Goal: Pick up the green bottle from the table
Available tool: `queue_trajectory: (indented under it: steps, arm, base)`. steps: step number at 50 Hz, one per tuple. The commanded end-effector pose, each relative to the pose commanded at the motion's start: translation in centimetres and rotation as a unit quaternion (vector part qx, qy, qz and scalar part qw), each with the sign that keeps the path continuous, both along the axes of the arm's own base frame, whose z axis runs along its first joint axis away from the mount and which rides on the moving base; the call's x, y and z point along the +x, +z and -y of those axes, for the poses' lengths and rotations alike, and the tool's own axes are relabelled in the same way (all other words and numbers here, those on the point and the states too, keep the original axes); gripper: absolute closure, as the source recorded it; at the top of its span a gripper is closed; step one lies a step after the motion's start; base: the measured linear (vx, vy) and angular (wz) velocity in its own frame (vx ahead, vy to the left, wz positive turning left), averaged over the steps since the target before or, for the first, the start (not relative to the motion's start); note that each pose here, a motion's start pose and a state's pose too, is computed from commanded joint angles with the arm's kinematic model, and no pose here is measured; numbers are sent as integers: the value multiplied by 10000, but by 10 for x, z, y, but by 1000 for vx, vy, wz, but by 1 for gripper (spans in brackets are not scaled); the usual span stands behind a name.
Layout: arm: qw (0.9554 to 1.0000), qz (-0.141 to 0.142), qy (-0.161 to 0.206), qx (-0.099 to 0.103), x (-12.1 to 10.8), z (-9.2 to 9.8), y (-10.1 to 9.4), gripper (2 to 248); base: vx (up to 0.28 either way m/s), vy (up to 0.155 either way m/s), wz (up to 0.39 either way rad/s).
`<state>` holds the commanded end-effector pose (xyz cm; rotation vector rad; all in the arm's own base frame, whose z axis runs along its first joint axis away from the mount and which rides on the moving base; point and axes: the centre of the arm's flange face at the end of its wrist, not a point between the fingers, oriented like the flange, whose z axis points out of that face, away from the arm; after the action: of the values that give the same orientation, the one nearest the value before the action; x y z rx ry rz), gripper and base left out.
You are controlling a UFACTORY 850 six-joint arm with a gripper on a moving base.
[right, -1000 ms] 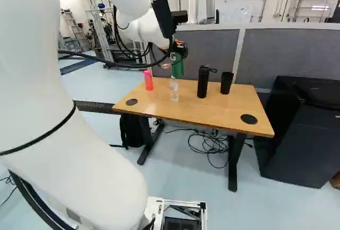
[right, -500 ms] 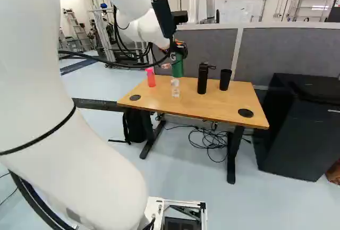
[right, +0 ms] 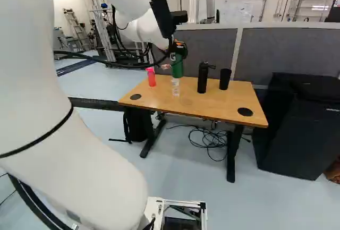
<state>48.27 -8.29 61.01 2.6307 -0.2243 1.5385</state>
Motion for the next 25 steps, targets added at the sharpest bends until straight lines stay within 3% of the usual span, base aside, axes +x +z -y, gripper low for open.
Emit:
queue_trajectory:
  steps: [25]
  arm:
    - [10000, 57, 54, -9, -8, -7, -17, 129]
  base:
    - [0, 0, 0]
